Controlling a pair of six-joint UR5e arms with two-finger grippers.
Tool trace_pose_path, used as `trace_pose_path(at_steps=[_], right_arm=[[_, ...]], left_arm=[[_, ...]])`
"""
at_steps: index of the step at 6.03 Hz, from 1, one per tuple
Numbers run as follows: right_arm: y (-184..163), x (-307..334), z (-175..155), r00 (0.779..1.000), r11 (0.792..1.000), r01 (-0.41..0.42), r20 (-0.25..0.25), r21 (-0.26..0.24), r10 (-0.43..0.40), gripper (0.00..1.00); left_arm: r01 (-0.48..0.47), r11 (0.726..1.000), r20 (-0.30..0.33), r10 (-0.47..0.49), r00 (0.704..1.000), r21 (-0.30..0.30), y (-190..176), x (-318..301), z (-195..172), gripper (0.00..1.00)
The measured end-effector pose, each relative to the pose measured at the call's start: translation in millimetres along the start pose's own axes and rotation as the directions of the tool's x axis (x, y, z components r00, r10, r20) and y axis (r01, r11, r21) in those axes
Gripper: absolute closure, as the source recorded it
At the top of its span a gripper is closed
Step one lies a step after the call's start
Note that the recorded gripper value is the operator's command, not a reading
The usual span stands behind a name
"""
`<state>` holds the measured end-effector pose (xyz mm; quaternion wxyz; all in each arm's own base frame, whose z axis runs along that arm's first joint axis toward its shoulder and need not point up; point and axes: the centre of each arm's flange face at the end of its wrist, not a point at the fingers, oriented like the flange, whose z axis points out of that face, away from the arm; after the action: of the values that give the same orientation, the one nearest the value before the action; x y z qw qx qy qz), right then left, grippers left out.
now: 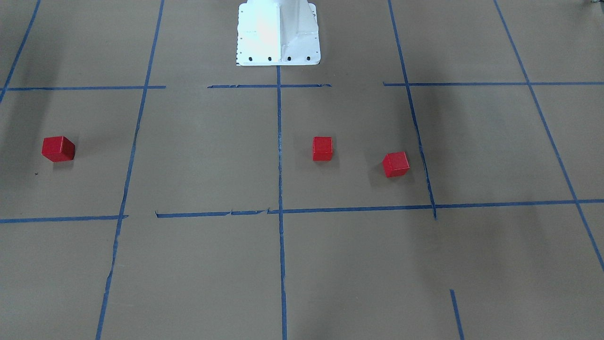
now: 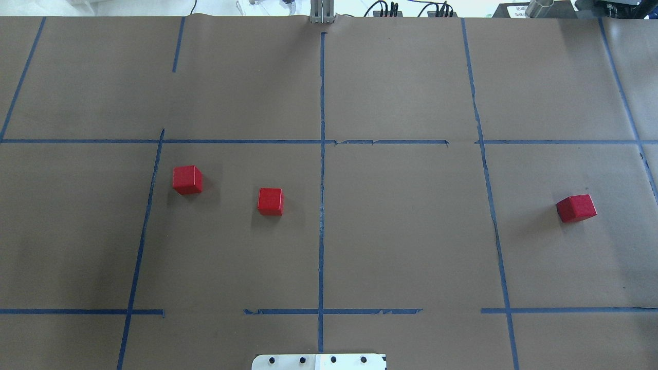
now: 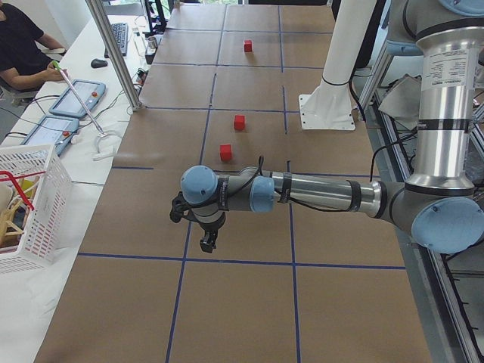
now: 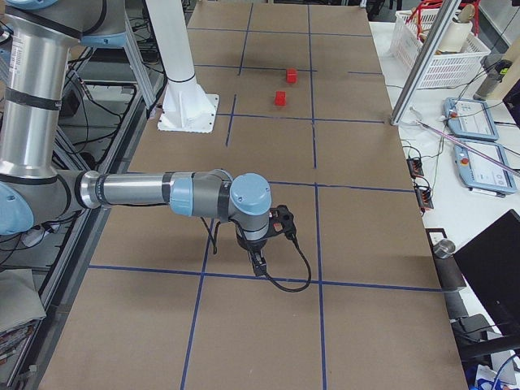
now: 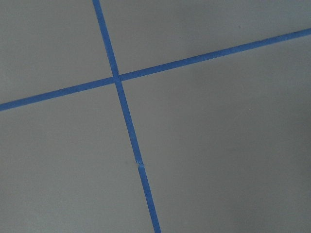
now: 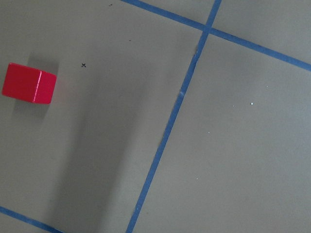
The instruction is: Form red blocks into L shape at center
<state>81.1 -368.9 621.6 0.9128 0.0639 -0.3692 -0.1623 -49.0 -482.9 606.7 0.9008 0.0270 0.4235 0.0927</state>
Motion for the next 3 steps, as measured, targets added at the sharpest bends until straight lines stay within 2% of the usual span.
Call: trace_pose_path(at_steps=[2, 3], right_arm=[[10.3, 2.1, 5.7, 1.000, 1.000, -0.014, 0.005, -0.013, 0.014, 0.00], [12.7, 3.1, 7.7, 1.000, 1.000, -0.019, 0.006, -0.018, 0.019, 0.00]], left_arm=[[-0.027, 1.000, 0.085, 0.028, 0.996, -0.002, 2.9, -6.2, -13.1, 0.00], [-0.032, 0.999, 0.099, 0.032, 0.995, -0.003, 7.3, -9.2, -12.5, 0.00]])
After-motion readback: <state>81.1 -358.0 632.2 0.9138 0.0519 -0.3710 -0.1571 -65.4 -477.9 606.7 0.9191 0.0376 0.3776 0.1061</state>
